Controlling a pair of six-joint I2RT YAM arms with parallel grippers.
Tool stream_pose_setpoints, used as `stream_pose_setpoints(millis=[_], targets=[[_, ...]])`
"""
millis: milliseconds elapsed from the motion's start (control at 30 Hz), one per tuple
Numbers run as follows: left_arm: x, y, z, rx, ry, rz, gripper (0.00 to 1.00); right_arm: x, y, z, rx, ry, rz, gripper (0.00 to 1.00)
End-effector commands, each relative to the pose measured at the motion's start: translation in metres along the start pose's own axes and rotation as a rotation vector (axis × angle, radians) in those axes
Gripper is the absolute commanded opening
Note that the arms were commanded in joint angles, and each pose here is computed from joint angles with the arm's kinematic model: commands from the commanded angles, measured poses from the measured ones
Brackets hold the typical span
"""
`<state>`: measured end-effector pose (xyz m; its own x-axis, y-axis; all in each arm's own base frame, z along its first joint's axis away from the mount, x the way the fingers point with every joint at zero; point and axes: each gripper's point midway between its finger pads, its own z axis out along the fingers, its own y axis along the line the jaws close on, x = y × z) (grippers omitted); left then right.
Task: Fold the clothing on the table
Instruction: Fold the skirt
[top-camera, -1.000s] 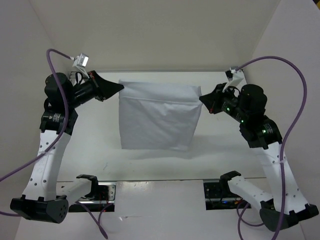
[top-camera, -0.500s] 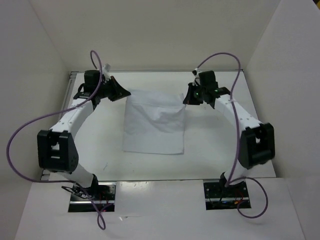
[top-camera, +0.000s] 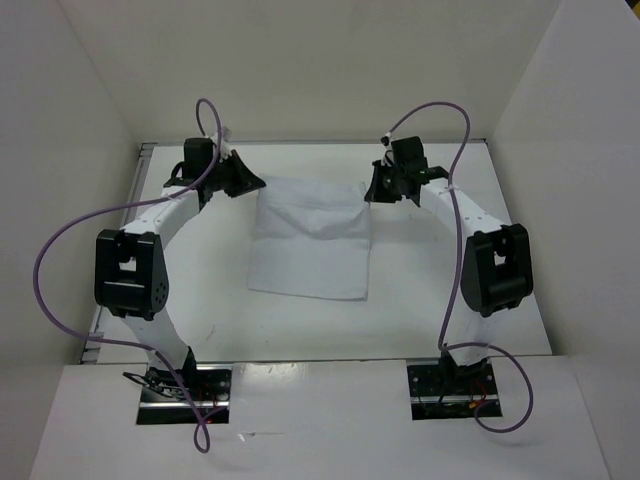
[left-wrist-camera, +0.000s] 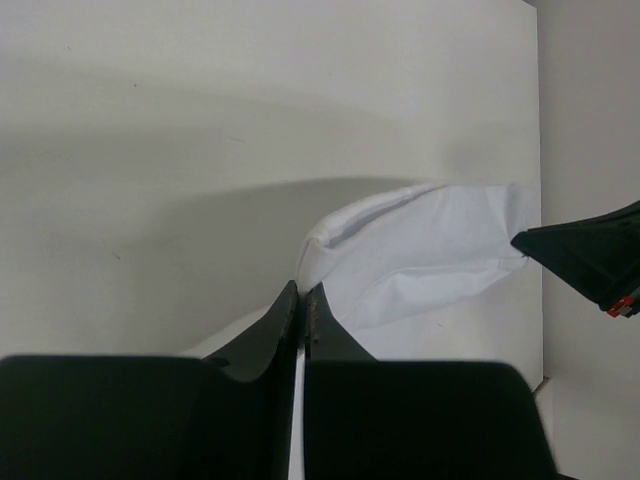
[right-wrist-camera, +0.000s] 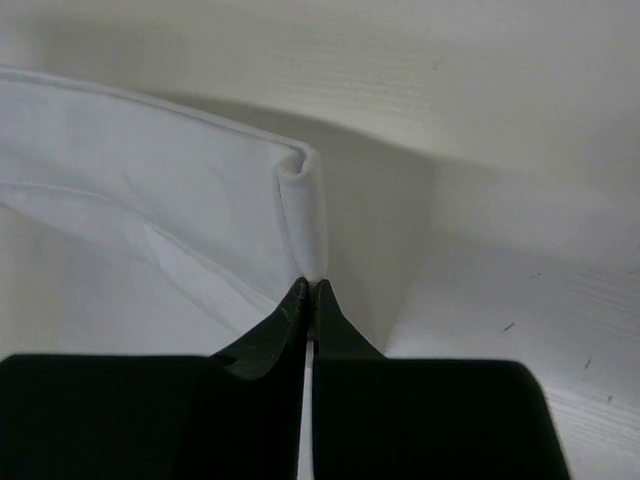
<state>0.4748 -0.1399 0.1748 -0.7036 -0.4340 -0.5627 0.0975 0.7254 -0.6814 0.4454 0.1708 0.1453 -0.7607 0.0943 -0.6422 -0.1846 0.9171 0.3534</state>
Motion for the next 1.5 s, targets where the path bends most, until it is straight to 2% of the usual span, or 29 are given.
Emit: stream_pose_setpoints(millis=[0, 267, 367, 500, 567, 633, 700, 733, 800, 867, 900, 967, 1067, 1133, 1200, 1333, 1467], targets=[[-0.016, -0.019, -0.013, 0.044, -0.060, 0.083, 0.00, -0.009, 0.007, -0.029, -0.026, -0.072, -0.015, 0.00], [0.035, 0.005, -0.036, -0.047, -0.005, 0.028, 0.00, 0.051, 0.011, -0.044, -0.016, 0.062, 0.003, 0.00], [0.065, 0.023, -0.042, -0.119, 0.052, -0.018, 0.00, 0.072, 0.014, -0.049, -0.013, 0.109, 0.020, 0.01], [0.108, 0.046, -0.045, -0.207, 0.154, -0.060, 0.04, 0.111, 0.023, -0.052, 0.002, 0.235, 0.053, 0.06], [0.133, 0.049, -0.047, -0.241, 0.223, -0.071, 0.10, 0.133, 0.035, -0.056, -0.005, 0.303, 0.068, 0.10], [0.142, 0.053, -0.051, -0.278, 0.251, -0.074, 0.14, 0.154, 0.038, -0.067, 0.027, 0.378, 0.089, 0.21], [0.155, 0.056, -0.060, -0.315, 0.285, -0.081, 0.33, 0.165, 0.051, -0.080, 0.030, 0.411, 0.122, 0.30], [0.161, 0.058, -0.064, -0.326, 0.301, -0.089, 0.42, 0.173, 0.052, -0.090, 0.045, 0.442, 0.140, 0.39], [0.162, 0.054, -0.075, -0.328, 0.303, -0.090, 0.58, 0.168, 0.058, -0.107, 0.051, 0.414, 0.176, 0.43], [0.151, 0.040, -0.086, -0.317, 0.268, -0.083, 0.59, 0.154, 0.069, -0.125, 0.034, 0.365, 0.187, 0.50], [0.141, 0.036, -0.089, -0.320, 0.241, -0.071, 0.60, 0.140, 0.071, -0.134, 0.032, 0.303, 0.186, 0.50], [0.113, 0.013, -0.096, -0.285, 0.170, -0.040, 0.60, 0.127, 0.074, -0.137, 0.039, 0.263, 0.189, 0.50], [0.082, -0.004, -0.091, -0.244, 0.093, 0.002, 0.59, 0.113, 0.071, -0.118, 0.061, 0.213, 0.173, 0.46], [0.073, -0.002, -0.079, -0.247, 0.078, 0.020, 0.59, 0.114, 0.056, -0.089, 0.122, 0.215, 0.170, 0.45], [0.073, 0.005, -0.059, -0.237, 0.101, 0.013, 0.59, 0.104, 0.051, -0.056, 0.153, 0.199, 0.153, 0.45], [0.056, 0.018, -0.031, -0.242, 0.052, 0.077, 0.60, 0.084, 0.041, -0.019, 0.227, 0.158, 0.108, 0.45], [0.060, 0.038, -0.020, -0.300, 0.072, 0.110, 0.60, 0.076, 0.029, -0.004, 0.281, 0.151, 0.078, 0.45]])
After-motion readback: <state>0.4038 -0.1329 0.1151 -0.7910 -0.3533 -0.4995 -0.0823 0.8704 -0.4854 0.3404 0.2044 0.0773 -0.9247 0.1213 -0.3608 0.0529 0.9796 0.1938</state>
